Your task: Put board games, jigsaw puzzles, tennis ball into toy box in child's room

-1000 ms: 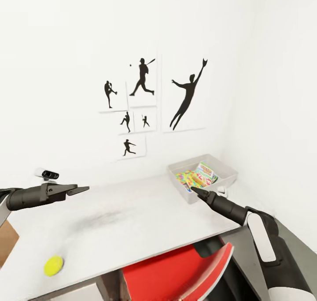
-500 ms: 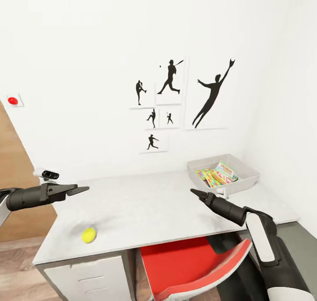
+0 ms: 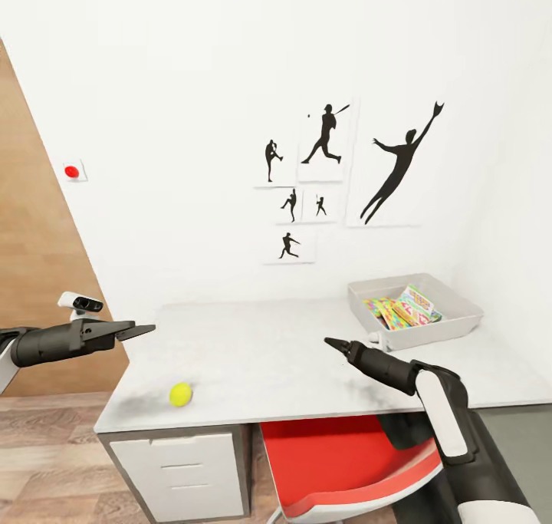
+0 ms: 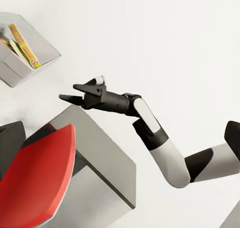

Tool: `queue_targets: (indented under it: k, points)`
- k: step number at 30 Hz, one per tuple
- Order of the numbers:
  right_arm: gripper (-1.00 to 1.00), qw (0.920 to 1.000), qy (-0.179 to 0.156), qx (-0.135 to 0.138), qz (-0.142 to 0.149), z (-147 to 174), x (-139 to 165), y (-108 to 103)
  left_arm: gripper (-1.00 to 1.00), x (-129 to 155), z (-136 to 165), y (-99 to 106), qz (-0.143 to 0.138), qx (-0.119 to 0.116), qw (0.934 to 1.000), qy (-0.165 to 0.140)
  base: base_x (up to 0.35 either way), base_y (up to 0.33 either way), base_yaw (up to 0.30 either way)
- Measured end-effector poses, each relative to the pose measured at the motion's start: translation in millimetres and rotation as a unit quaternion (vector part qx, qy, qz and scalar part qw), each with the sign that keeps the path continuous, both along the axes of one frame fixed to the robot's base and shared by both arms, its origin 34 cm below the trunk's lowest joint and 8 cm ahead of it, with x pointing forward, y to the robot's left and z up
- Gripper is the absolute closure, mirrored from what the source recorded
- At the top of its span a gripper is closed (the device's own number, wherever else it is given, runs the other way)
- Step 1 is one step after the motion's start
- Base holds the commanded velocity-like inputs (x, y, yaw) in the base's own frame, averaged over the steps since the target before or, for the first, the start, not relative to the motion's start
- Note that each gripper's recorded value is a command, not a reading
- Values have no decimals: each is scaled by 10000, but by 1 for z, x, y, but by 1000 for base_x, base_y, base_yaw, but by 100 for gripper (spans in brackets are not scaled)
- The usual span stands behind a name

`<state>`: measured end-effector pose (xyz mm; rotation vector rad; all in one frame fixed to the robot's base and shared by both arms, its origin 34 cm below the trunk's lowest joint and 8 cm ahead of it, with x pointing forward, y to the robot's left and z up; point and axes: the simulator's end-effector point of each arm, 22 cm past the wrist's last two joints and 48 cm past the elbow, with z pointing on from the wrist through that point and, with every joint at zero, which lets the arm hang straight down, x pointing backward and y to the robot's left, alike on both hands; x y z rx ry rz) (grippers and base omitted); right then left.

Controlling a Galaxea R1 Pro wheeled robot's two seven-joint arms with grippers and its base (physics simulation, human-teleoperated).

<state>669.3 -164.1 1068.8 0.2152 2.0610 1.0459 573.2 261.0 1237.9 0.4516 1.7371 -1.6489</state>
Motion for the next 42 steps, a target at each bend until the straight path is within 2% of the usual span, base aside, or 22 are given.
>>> queue_targets:
  k: [2, 5, 8, 10, 16, 24, 30, 33, 42]
  points:
    - [-100, 9998, 132, -174, -14, -9, -1, 10, -100, 0, 0, 0, 3, -2, 10000, 2, 0, 0, 8]
    - [-100, 9966, 499, -646, -62, -33, -6, 26, -100, 0, 0, 0, 8, 1, 10000, 4, 0, 0, 3]
    - [-100, 9922, 726, -1008, -111, -47, -9, 37, -100, 1, -1, 0, 18, 11, 10000, 8, 0, 0, 1]
    - [-100, 9864, 935, -1335, -195, -57, -13, 45, -100, 1, -1, 1, 26, 16, 10000, 11, 0, 0, 0]
    - [-100, 9711, 1348, -1927, -418, -73, -21, 50, -100, 5, -5, 5, 103, -7, 9999, 85, 0, 67, 0]
    - [-100, 9668, 1397, -2080, -500, -76, -22, 49, -100, 9, -5, 13, 219, -48, 9997, 115, 0, 235, 0]
    - [-100, 9668, 1232, -2204, -390, -73, -23, 66, -100, 11, -3, 20, 318, -92, 9994, 105, 0, 225, 0]
    - [-100, 9649, 1141, -2347, -285, -72, -26, 78, -100, 12, -2, 22, 348, -101, 9993, 90, 0, 85, 0]
    - [-100, 9589, 1194, -2551, -342, -75, -28, 78, -100, 16, -5, 27, 449, -98, 9989, -27, 0, 12, 0]
